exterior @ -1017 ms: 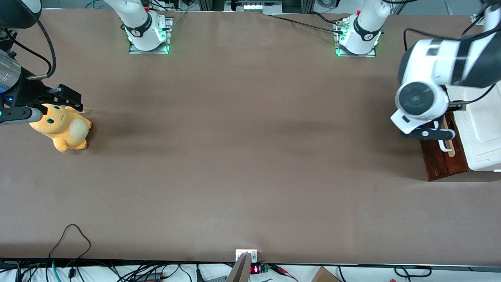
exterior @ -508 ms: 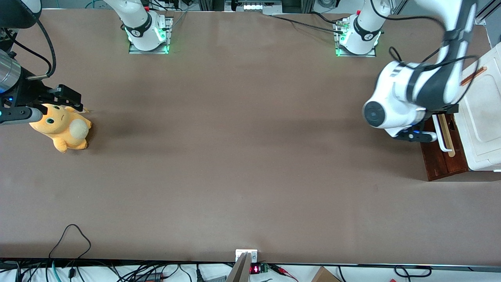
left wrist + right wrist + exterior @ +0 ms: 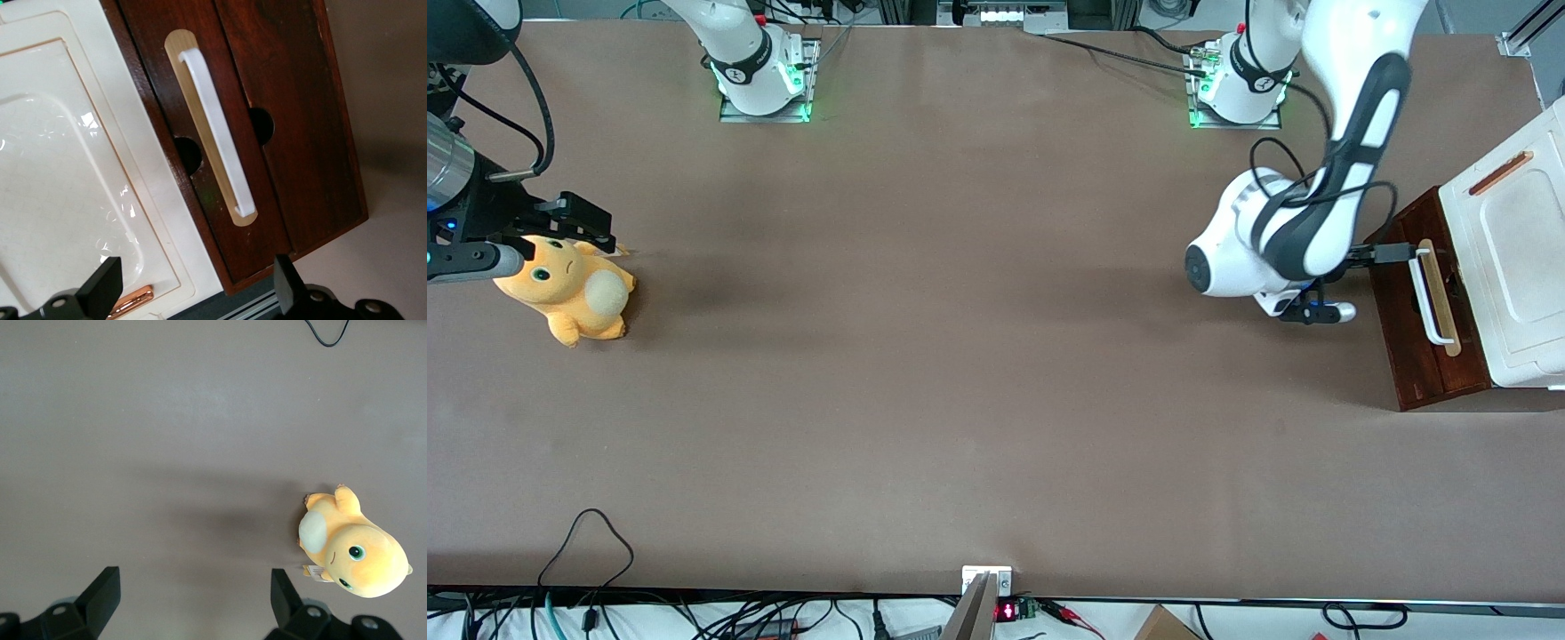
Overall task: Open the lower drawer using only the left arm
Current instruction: 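Swing the left gripper around to face the lower drawer's white handle, then move the open left gripper onto the white handle bar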
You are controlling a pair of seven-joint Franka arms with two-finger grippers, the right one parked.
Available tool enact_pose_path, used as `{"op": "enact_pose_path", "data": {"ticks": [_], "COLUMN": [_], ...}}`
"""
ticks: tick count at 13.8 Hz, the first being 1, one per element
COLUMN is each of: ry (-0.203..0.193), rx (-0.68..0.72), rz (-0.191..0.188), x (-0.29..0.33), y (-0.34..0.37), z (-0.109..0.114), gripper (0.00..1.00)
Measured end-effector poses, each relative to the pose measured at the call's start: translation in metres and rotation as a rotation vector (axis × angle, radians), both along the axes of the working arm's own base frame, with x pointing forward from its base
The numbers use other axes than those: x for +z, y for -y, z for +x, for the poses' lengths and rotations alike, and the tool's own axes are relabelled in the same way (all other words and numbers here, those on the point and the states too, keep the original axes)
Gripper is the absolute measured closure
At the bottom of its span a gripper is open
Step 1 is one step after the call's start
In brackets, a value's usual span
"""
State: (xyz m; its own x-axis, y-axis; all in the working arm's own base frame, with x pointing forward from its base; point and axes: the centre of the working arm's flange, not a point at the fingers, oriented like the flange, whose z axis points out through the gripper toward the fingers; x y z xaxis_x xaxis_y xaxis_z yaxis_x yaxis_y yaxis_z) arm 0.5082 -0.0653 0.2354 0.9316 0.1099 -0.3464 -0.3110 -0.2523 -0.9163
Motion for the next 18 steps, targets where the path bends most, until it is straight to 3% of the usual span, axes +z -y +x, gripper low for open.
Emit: {"op": "enact_pose_path", "data": {"ticks": [2,6,9,13,18], "ry": [-0.002,-0.023,-0.023,-0.006,-0.007], "rx": [-0.024,-0.070,-0.079,-0.105,-0.099], "rz": [0.075,0.134,0.115,0.137,0.118], "x": [-0.032,-0.063,-0.071,-0.068,-0.063], "y": [0.001,-0.004,-0.009,-0.024,-0.029], "z": [-0.007,-0.009,-0.007,0.004,0.014], "gripper": [0.00,0.00,0.00,0.00,0.00]}}
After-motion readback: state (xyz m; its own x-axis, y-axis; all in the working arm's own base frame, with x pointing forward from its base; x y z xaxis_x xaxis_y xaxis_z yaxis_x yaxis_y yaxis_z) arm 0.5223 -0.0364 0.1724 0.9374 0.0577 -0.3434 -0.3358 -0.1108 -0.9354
